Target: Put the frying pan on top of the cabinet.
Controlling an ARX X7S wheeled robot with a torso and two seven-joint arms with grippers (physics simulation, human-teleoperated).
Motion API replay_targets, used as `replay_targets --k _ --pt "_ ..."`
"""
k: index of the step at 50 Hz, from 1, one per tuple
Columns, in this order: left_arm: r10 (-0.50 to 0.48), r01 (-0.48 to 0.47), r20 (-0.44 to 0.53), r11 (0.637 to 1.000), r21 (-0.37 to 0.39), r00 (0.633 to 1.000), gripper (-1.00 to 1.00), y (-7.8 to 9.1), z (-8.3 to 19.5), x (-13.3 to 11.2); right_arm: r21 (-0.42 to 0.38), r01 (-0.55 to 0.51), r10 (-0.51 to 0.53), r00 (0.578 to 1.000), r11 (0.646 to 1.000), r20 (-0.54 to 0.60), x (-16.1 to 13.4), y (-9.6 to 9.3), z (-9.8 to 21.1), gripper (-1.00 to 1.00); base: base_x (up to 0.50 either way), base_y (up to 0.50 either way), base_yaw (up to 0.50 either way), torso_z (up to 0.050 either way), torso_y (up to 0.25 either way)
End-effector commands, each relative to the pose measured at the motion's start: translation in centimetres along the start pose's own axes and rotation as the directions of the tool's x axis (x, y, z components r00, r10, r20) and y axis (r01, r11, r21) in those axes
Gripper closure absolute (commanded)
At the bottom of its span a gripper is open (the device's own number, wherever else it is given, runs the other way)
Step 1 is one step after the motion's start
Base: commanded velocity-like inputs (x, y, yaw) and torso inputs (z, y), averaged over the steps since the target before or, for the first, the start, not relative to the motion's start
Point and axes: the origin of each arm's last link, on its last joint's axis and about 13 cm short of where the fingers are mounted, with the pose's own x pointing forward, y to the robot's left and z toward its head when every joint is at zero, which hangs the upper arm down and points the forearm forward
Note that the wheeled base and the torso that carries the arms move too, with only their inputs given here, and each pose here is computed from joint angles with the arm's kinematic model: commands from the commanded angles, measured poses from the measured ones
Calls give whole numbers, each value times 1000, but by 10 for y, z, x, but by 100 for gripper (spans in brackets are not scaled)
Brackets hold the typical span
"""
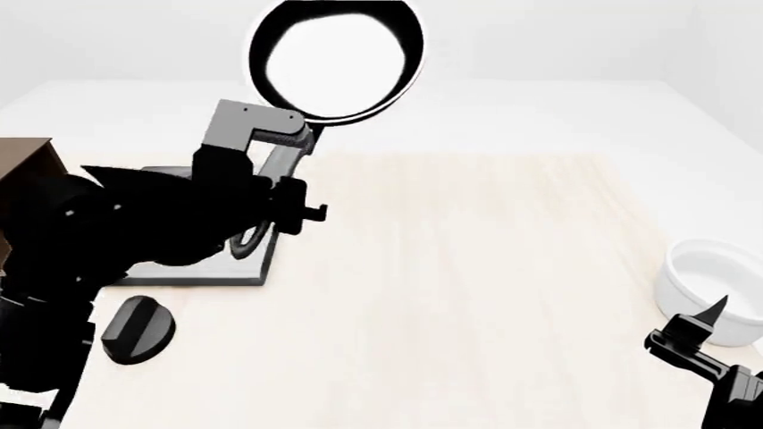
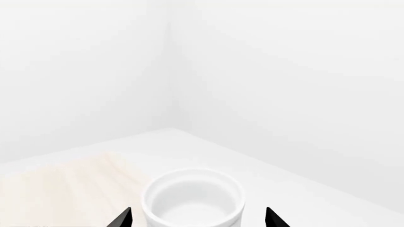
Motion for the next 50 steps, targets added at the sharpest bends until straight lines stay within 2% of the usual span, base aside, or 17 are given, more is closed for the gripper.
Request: replay_targets --k 1,4,5,6,8,9,15,21,26,31,34,36,42,43,46,50 --pt "421 -392 49 876 -280 905 100 95 66 -1 -5 -8 8 1000 1000 2 0 2 2 -100 0 0 0 0 0" --pt "485 -454 14 827 -331 874 100 114 74 -1 -6 -7 8 1000 1000 5 0 2 3 -100 0 0 1 0 0" --pt "531 -492 14 794 -358 847 100 123 81 -5 -7 -6 6 1000 1000 5 0 2 4 -100 0 0 0 0 10" --pt "552 -518 -23 765 -383 833 100 130 75 -5 -8 -6 6 1000 1000 6 0 2 4 -100 0 0 0 0 0" --pt "588 -556 -43 736 -386 808 100 136 73 -8 -8 -9 9 1000 1000 8 0 2 5 -100 0 0 0 0 0" --pt "613 -577 -51 710 -404 789 100 140 73 -10 -9 -9 9 1000 1000 8 0 2 5 -100 0 0 0 0 0" --pt "648 -610 -97 641 -466 756 100 154 69 -20 -6 -10 10 1000 1000 7 0 2 4 -100 0 0 0 0 2" --pt "695 -668 -150 573 -475 703 100 163 60 -22 -7 -8 8 1000 1000 6 0 1 4 -100 0 0 0 0 2" --pt "737 -725 -223 477 -497 638 100 174 53 -27 -6 -11 11 1000 1000 12 0 2 7 -100 0 0 0 0 2" --pt "736 -734 -253 453 -506 628 100 179 46 -28 -3 -10 10 1000 1000 9 1 3 6 -100 0 0 0 0 0" --pt "740 -746 -286 411 -524 608 100 184 40 -28 -1 -16 16 1000 1000 7 1 4 5 -100 0 0 0 0 0" --pt "738 -749 -299 399 -528 605 100 185 36 -28 -1 -16 16 1000 1000 6 1 4 4 -100 0 0 -1 0 0" --pt "730 -772 -378 319 -550 570 100 190 21 -24 -2 -13 13 1000 1000 2 1 3 3 -100 0 0 0 0 2" --pt "721 -776 -404 291 -559 562 100 192 16 -23 -3 -14 14 1000 1000 0 1 4 3 -100 0 0 0 0 0" --pt "710 -775 -426 268 -572 561 100 193 12 -22 -4 -15 15 1000 1000 -1 1 4 2 -100 0 0 -1 0 0" --pt "696 -773 -442 262 -578 566 100 193 8 -21 -5 -19 19 1000 1000 0 1 6 3 -100 0 0 -1 0 3"
